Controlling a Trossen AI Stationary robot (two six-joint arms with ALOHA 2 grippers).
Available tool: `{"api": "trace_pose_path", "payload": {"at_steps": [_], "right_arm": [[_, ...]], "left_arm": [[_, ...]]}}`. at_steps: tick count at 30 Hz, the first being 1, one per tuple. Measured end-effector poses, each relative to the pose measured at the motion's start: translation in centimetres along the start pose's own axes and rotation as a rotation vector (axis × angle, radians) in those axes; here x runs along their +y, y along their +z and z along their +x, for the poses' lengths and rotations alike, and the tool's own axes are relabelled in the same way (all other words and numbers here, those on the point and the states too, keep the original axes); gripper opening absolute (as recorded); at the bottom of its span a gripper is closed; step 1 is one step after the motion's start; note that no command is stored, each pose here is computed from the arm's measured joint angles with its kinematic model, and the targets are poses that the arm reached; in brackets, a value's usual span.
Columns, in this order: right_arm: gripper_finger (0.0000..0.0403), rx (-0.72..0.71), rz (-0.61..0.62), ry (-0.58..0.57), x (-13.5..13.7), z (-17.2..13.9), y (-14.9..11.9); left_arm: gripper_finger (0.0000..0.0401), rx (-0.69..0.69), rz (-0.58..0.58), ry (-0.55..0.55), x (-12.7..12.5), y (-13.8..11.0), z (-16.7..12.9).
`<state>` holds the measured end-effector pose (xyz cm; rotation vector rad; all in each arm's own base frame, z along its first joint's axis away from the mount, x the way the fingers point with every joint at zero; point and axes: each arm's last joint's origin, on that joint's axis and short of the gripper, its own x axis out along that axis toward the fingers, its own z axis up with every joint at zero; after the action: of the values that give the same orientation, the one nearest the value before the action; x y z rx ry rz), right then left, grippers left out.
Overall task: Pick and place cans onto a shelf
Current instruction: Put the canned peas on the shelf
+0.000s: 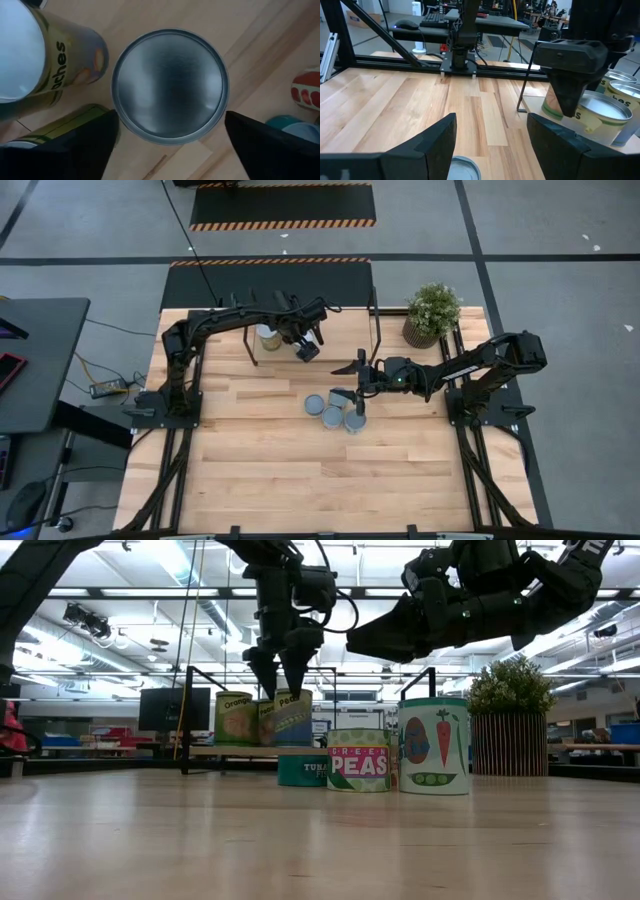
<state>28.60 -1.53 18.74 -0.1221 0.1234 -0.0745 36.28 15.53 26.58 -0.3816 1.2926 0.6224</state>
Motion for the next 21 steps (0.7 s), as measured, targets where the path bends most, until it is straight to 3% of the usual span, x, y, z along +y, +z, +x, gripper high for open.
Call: {"api": "trace_pose_path", "payload": {"at_steps": [3,21], "right_arm": [[0.0250,0.000,0.000,0.000,0.0,0.0,0.0],[0.0250,0.000,0.000,0.000,0.0,0.0,0.0]], "left_arm": [[0.0395,0.000,0.029,-0.002,0.0,0.0,0.0],[0.0400,-0.072,0.116,0.041,-2.1,-0.8,-2.2]]}}
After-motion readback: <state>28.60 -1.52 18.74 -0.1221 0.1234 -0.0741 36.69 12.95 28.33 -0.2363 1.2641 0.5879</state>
